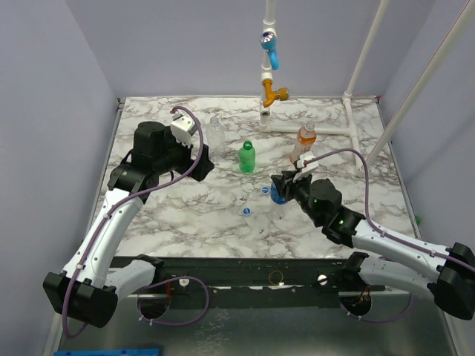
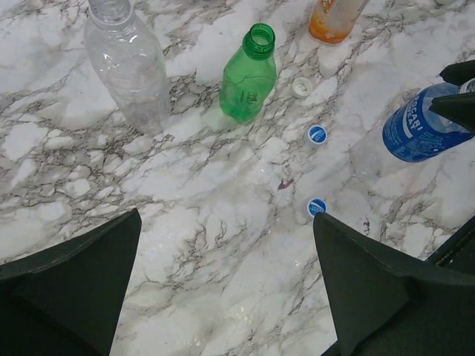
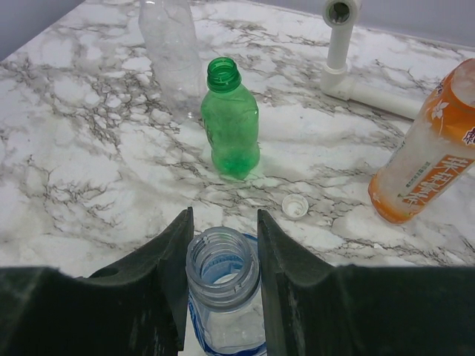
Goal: Unscrew the bottle caps
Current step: Place the plastic bottle at the center of the board.
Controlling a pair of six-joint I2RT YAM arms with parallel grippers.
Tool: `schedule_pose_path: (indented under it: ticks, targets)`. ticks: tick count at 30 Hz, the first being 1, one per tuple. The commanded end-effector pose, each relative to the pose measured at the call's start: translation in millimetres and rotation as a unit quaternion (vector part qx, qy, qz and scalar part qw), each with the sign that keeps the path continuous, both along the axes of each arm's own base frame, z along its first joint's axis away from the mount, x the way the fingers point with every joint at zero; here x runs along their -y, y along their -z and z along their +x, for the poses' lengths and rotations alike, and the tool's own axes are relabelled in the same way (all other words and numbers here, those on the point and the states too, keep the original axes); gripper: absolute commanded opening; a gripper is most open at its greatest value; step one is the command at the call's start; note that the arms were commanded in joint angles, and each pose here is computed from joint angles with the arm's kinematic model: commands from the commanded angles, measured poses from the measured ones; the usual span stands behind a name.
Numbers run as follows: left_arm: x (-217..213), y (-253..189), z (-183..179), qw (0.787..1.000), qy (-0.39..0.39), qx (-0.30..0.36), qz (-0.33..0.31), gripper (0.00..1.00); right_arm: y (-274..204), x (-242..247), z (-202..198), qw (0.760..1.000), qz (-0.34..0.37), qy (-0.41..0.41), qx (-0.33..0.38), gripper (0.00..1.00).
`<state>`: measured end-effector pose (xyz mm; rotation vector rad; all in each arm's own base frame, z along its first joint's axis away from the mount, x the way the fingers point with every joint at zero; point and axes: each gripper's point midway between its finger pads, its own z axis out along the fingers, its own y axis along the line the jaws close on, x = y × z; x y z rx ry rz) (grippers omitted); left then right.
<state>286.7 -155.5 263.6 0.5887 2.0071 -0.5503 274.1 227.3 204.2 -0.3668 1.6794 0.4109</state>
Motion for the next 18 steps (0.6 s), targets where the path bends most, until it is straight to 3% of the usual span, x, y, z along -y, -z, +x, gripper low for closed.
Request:
schedule_pose_path:
  ticks: [1,8,11,15,18]
  targets:
    - [-1.9,-10.1,4.1,1.000,-0.007,0.022,-0.006,0.99,-9.6,6.2,3.9,0.999,0.003,0.027,0.035,0.20]
    - [3.5,-19.3,2.8,0.999,0.002,0.030,-0.023,0.99,-2.0,-1.2,-3.8,0.998,-0.016,0.034,0.046,0.25]
    - [3.1,-17.5,4.1,0.999,0.000,0.028,-0.021,0.99,0.3,-1.4,-9.9,0.998,-0.015,0.037,0.041,0.36]
    - [2.5,-16.7,2.9,0.999,0.000,0.029,-0.020,0.99,3.0,4.9,-14.7,0.998,-0.007,0.044,0.032,0.61]
    - [2.3,-16.3,2.1,0.999,0.000,0.029,-0.021,0.99,2.9,6.4,-16.5,0.999,-0.006,0.044,0.029,0.72]
